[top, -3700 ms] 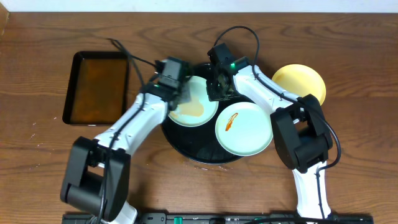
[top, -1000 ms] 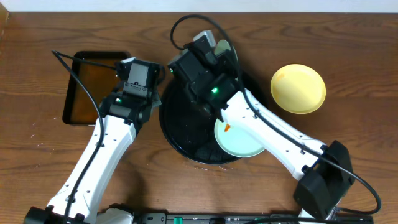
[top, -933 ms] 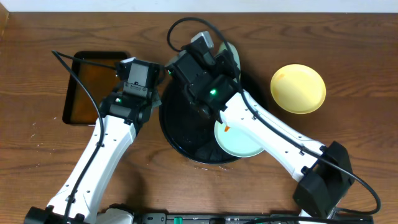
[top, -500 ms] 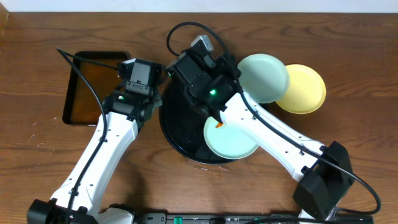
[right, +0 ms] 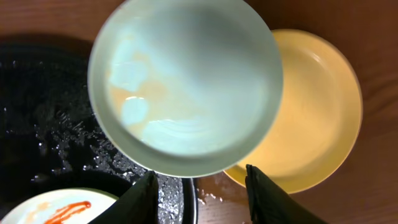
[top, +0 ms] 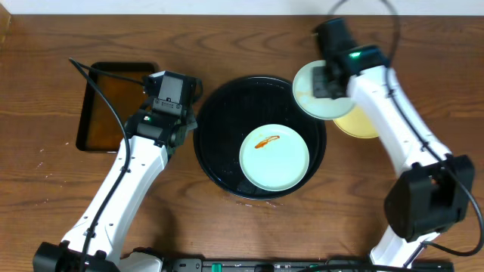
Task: Clean dirty plates on tray and stack at the side
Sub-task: 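Carry the green plate right and set it on the yellow plate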
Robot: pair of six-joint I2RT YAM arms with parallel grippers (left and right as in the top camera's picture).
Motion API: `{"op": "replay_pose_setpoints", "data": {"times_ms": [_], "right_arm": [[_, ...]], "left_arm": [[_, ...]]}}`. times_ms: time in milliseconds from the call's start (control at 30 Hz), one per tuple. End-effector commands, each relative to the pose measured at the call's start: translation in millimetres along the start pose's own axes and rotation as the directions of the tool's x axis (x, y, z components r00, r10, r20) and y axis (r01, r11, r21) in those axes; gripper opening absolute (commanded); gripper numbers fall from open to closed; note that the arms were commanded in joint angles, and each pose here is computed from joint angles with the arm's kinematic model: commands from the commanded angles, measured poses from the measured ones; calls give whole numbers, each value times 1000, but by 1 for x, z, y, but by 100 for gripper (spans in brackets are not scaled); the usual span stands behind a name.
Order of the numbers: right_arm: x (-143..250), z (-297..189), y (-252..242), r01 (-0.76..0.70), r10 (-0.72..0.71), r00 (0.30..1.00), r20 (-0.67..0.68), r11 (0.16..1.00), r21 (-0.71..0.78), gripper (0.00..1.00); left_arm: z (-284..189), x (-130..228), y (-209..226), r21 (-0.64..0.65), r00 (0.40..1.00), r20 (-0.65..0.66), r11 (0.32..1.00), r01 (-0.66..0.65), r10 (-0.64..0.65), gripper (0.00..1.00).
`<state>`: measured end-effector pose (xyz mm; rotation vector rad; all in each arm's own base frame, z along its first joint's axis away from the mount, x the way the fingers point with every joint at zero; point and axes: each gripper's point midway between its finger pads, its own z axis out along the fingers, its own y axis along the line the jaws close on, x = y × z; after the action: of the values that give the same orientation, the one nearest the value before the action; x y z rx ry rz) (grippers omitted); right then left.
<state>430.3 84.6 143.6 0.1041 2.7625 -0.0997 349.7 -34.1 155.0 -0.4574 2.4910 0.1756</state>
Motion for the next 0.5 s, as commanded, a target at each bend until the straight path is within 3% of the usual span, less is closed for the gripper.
{"op": "replay_pose_setpoints", "data": {"times_ms": [0, 100, 267, 467], "right_arm": [[-4, -5, -20, -121, 120, 993, -21, 990, -74, 39], [0, 8, -41, -166, 165, 986, -39, 985, -49, 36], [14, 44, -48, -203, 201, 979, -38, 978, -42, 40], [29, 78, -41, -214, 214, 977, -13, 973, -82, 28]], "left_arm": [[3, 3, 0, 0, 1000, -11, 1000, 10, -10, 8], [3, 4, -7, 41, 1000, -23, 999, 15, -14, 8], [3, 3, -12, 67, 1000, -23, 998, 21, -19, 8], [3, 3, -13, 69, 1000, -25, 997, 20, -19, 8]]}}
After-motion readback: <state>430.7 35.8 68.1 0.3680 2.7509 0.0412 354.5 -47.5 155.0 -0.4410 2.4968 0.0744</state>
